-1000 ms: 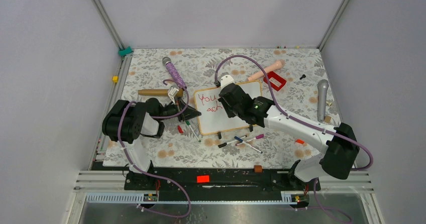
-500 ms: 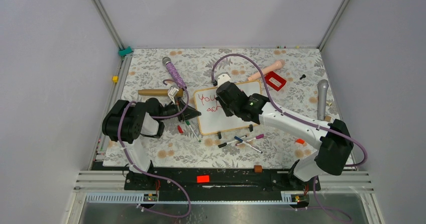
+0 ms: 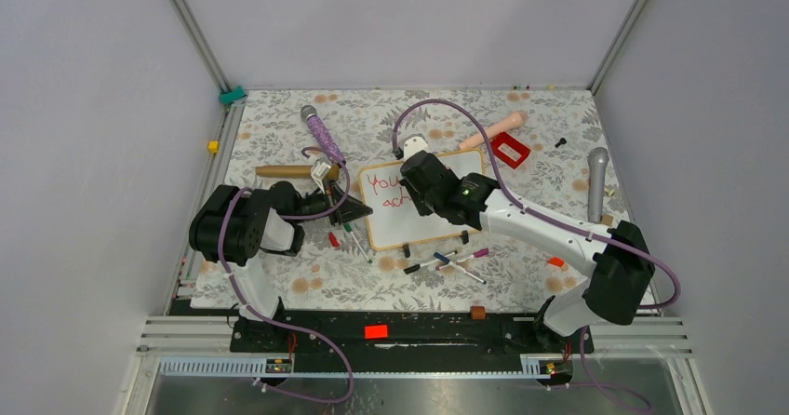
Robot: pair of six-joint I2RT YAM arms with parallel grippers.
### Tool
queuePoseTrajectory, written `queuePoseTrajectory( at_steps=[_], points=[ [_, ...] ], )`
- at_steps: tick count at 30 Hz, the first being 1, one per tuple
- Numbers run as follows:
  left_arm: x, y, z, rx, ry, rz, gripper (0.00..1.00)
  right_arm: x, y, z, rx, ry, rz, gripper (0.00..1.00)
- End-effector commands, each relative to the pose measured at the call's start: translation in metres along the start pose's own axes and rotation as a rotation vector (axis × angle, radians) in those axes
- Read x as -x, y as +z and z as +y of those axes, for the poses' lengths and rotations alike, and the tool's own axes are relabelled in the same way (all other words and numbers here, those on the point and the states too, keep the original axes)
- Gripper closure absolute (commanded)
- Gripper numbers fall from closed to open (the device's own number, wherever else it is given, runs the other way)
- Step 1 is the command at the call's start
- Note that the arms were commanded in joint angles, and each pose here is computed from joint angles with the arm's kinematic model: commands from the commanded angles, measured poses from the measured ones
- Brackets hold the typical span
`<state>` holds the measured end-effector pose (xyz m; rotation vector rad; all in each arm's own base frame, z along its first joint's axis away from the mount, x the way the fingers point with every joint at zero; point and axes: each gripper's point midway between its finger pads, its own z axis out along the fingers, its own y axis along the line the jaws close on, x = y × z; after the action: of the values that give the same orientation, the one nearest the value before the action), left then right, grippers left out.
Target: Write a sentence on the whiteboard
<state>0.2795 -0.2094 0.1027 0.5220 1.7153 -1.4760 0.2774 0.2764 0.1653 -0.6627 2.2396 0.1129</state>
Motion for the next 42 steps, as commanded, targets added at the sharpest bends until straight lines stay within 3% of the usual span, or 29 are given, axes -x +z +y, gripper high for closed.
queuePoseTrajectory(
  at_steps=[1,9,14,42],
  points=[
    [0.017,0.001,0.002,-0.012,0.149,-0.037,0.99,0.008,-0.004,-0.001,0.011,0.011,-0.014,1.0],
    [0.017,0.001,0.002,-0.011,0.151,-0.038,0.99,0.016,-0.015,-0.009,-0.009,0.04,-0.076,1.0],
    [0.017,0.001,0.002,-0.009,0.152,-0.04,0.99,0.019,-0.026,-0.003,0.066,0.062,-0.151,1.0],
    [0.017,0.002,-0.001,-0.015,0.16,-0.039,0.99,-0.003,-0.008,0.0,0.048,0.048,-0.054,1.0]
  ],
)
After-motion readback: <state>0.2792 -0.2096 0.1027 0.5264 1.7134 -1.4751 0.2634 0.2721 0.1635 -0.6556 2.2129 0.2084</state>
